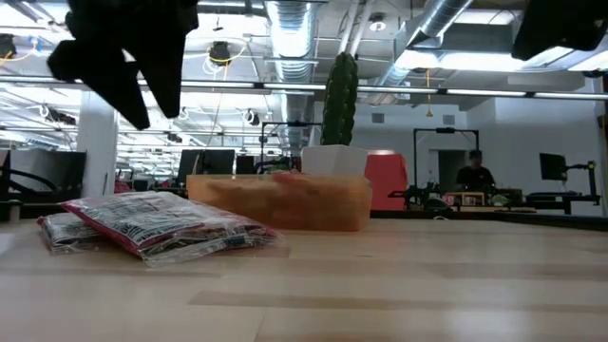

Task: Sort popcorn bags into baskets
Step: Put the popcorn bag into the orange bin

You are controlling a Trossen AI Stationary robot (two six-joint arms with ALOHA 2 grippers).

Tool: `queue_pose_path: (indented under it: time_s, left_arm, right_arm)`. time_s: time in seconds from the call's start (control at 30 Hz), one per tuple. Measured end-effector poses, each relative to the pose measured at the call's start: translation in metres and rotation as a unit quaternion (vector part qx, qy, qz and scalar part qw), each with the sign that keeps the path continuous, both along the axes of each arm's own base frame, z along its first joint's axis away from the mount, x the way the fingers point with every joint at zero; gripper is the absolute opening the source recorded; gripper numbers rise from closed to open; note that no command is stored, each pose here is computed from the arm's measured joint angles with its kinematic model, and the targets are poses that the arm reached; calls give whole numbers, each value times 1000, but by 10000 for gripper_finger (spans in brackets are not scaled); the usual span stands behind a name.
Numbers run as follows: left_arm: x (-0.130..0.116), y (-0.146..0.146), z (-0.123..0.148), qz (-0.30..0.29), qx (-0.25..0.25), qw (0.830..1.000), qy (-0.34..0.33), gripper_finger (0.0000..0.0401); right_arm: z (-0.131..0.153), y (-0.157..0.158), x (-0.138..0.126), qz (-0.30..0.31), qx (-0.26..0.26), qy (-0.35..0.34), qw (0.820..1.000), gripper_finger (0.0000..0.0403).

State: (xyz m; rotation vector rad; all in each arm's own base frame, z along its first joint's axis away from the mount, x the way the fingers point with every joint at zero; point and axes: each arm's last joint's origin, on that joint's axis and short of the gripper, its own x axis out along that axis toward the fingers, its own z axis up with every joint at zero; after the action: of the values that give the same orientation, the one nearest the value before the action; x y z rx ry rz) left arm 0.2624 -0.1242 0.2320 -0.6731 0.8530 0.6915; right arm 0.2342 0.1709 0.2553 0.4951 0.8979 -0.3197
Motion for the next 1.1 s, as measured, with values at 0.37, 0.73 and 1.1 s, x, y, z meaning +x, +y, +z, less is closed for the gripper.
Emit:
queue_pose_path:
  time_s: [0.37, 0.73, 1.1]
  left_arm:
    - [-23, 29, 51, -190, -26, 981, -11, 223]
    - [-95, 44, 17, -37, -110, 986, -122, 223]
    - [-102, 50, -59, 50, -119, 975, -179, 223]
  right_arm:
    - [7, -1, -2, 23, -3, -14, 1000, 38]
    - [7, -1, -2, 32, -7, -13, 999, 32]
    - [7, -2, -1, 32, -13, -17, 999, 40]
